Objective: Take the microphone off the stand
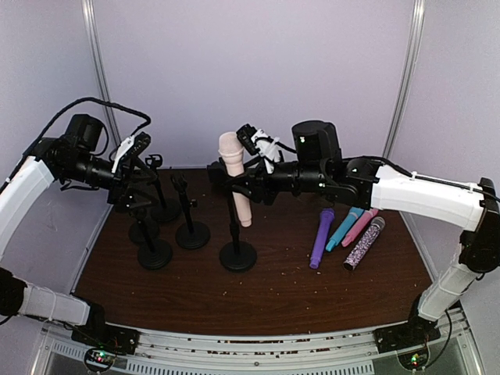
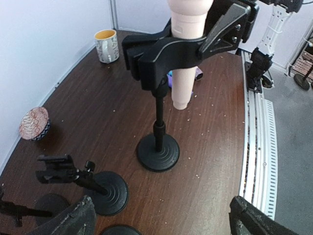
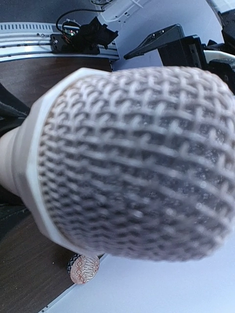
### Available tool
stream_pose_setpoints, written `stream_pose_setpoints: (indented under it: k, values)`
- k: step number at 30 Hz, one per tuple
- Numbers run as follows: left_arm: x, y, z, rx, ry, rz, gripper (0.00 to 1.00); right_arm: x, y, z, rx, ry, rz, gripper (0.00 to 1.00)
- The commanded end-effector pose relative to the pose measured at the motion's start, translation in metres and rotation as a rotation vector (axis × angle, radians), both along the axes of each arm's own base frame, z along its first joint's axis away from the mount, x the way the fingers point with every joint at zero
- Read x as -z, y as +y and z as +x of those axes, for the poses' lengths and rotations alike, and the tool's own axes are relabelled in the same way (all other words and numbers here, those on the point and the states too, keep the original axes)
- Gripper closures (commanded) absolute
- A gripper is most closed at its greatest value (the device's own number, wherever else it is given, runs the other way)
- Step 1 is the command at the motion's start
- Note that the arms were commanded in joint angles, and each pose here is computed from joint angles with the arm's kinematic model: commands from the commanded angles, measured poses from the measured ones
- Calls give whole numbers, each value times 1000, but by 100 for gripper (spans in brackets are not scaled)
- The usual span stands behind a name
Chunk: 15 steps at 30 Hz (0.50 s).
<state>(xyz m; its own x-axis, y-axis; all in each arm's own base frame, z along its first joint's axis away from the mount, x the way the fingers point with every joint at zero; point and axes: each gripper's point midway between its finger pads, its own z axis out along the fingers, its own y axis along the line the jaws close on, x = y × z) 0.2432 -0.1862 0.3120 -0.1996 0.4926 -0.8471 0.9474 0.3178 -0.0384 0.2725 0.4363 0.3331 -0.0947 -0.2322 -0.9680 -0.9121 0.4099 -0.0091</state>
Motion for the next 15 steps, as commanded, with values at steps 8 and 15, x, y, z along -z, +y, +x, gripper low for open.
stream_pose_setpoints:
  k: [8,15]
  values:
    - [-35,-48,-1,301,-163,-131,2,-21,4,-33,-172,-18,-2,46]
    - [-33,-76,10,406,-190,-133,2,-40,1,-30,-132,18,51,32]
